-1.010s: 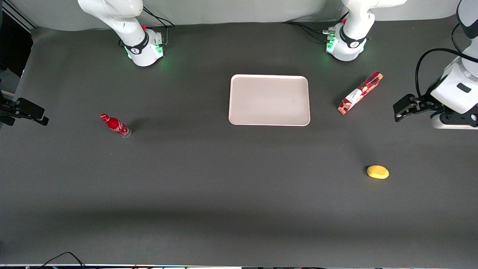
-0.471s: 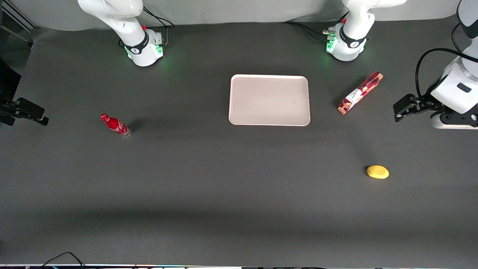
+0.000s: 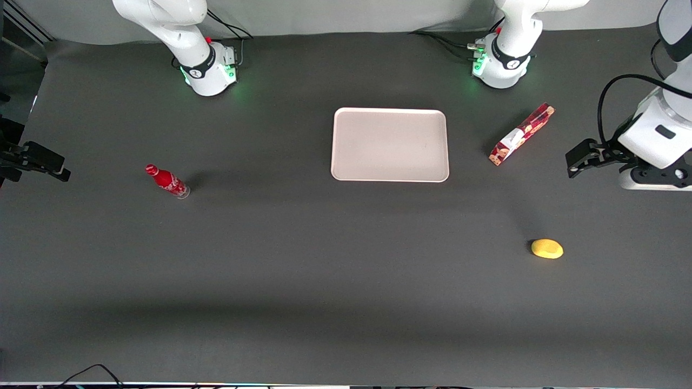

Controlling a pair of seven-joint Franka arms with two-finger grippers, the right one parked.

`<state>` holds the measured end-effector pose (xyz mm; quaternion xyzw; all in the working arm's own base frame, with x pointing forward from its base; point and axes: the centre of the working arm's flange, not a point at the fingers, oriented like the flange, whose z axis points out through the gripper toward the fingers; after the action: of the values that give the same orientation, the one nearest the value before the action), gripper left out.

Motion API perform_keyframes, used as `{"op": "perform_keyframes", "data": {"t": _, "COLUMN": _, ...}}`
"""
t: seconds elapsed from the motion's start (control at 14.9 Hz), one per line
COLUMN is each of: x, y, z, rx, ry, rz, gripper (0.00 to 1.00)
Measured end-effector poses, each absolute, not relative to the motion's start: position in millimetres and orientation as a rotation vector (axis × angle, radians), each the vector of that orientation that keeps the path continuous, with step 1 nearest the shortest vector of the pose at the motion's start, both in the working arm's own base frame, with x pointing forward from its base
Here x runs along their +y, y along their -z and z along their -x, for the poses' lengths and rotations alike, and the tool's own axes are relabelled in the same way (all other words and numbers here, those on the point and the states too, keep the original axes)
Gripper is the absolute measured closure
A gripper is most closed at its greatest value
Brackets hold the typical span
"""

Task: Place red cookie box on tray
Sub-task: 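Move the left gripper toward the red-and-white cookie box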

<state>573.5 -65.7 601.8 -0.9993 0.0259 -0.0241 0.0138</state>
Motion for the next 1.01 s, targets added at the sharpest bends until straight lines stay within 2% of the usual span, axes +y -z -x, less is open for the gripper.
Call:
{"op": "perform_keyframes", "data": {"t": 0.47, "x": -76, "y": -597, "z": -573, "rx": 0.118, "ry": 0.046, "rz": 3.111, "gripper": 0.00}}
{"op": "perform_keyframes", "data": {"t": 0.74, "x": -72, "y": -579, "z": -564, "rx": 0.320, "ry": -0.115, "rz": 3.089, "gripper": 0.00}}
{"op": "perform_keyframes", "data": {"t": 1.01, "x": -63, "y": -536, "z": -552, "rx": 0.392, "ry": -0.244, "rz": 3.073, "gripper": 0.00}}
